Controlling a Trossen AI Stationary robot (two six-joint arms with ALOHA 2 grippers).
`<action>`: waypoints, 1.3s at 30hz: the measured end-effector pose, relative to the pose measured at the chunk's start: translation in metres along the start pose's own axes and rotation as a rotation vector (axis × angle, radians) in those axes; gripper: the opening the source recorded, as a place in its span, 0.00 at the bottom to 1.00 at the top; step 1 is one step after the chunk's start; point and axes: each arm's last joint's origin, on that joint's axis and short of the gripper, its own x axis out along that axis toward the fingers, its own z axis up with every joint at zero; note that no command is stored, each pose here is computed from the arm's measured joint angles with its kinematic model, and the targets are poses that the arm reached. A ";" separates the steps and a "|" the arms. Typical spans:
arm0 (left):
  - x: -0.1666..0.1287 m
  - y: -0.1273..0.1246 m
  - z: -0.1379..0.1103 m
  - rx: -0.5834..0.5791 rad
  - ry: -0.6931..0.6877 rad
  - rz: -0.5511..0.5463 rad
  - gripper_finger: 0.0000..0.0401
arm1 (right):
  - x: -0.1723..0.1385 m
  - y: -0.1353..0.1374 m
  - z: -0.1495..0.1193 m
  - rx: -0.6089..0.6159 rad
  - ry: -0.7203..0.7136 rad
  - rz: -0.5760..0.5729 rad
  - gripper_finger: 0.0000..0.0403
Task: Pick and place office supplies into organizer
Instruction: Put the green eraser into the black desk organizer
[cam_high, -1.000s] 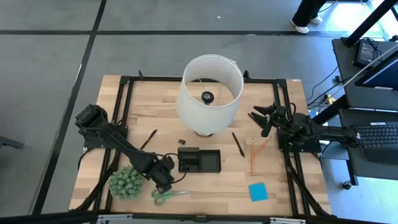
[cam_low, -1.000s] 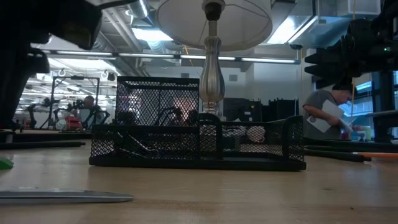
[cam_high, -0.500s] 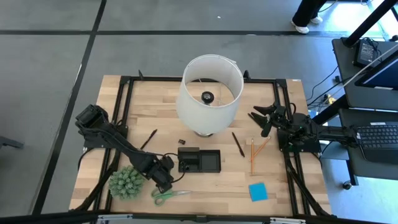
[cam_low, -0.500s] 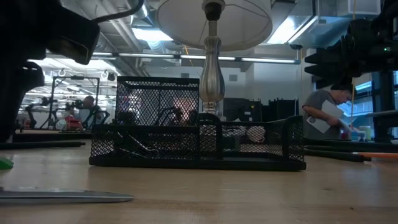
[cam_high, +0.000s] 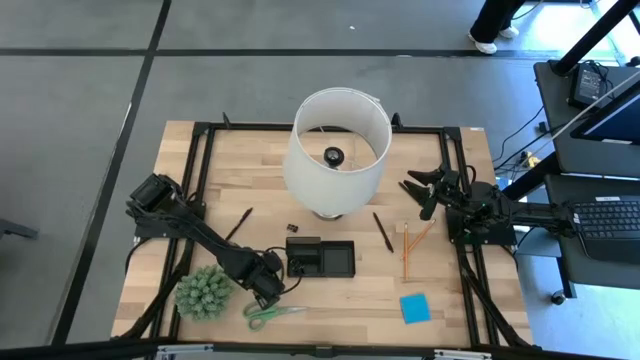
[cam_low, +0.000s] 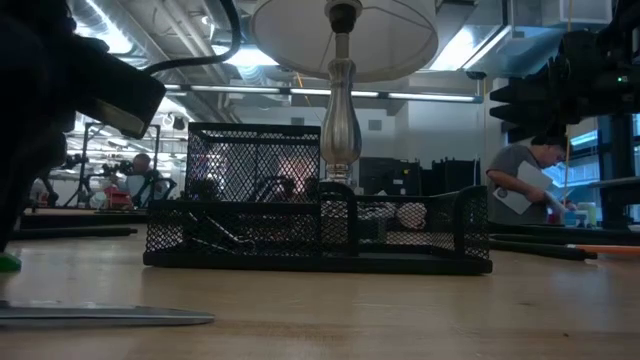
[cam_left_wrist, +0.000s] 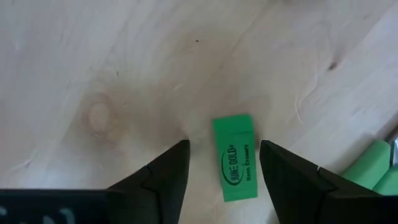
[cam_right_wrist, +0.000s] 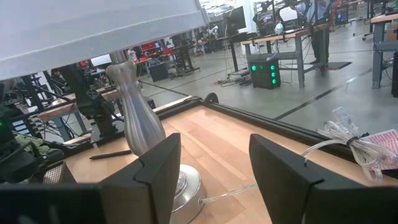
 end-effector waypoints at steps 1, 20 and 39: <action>0.000 0.000 0.000 0.002 0.002 0.001 0.46 | 0.000 0.000 0.000 0.000 0.000 0.000 0.48; -0.006 -0.001 0.006 0.018 0.006 0.032 0.17 | 0.000 0.000 0.000 0.004 0.000 0.000 0.48; -0.052 -0.021 0.028 0.121 -0.302 -0.023 0.17 | 0.000 0.000 0.000 0.003 0.000 0.000 0.48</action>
